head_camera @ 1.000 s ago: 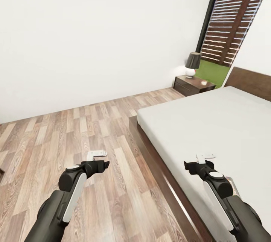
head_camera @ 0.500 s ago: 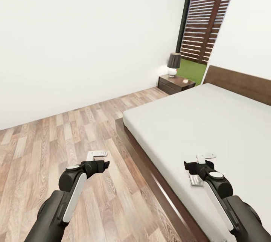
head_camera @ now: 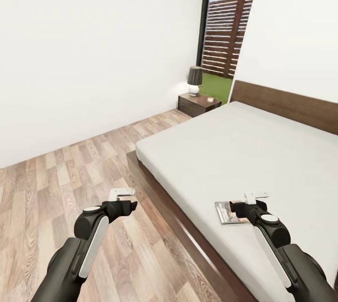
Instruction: In the bedroom, move the book from the bed onto either nightstand, and place the two sandals side by side next to the bed.
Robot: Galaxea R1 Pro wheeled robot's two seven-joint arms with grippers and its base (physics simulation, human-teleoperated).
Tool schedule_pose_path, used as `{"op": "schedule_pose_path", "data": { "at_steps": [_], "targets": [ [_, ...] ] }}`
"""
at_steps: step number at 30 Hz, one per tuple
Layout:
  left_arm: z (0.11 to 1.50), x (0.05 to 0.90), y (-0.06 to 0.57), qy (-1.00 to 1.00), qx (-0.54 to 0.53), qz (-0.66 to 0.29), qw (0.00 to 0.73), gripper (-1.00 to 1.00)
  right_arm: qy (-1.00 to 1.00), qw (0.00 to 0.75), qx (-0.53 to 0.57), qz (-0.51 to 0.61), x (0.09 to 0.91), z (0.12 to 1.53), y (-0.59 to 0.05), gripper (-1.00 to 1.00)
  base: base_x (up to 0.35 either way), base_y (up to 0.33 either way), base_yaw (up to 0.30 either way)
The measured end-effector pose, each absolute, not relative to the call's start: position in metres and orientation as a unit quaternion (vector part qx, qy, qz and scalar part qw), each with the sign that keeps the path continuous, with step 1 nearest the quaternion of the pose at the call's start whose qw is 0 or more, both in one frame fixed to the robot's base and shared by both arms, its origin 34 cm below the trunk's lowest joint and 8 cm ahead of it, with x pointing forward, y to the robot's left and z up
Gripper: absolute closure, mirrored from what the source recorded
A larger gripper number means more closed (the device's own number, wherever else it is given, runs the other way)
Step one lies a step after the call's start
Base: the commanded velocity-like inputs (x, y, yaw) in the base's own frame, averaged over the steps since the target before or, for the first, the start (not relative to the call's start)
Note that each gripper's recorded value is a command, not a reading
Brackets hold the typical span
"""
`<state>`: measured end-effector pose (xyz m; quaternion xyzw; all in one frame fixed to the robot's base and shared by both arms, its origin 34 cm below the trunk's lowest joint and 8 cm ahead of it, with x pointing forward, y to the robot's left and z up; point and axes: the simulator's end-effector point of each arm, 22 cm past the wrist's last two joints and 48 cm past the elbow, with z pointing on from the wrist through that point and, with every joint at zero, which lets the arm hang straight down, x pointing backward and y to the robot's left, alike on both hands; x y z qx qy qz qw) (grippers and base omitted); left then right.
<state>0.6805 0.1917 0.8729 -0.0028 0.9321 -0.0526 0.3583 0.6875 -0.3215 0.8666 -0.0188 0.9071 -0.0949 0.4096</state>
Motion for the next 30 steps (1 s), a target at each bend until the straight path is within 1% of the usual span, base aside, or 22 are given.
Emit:
{"op": "schedule_pose_path", "data": {
  "at_steps": [24,30],
  "targets": [
    [0.8776,0.6811,0.1929,0.931,-0.004,-0.052,0.362,-1.0,0.906,0.412,-0.018,-0.095,0.6874,0.87,-0.3218,-1.0,0.173,0.227,-0.279],
    [0.8767,0.681,0.1954,0.931,-0.006,-0.05,0.361,-1.0,0.906,0.413,-0.018,-0.095,0.6877,0.8708,-0.3218,-1.0,0.067,0.103,-0.27]
  ]
}}
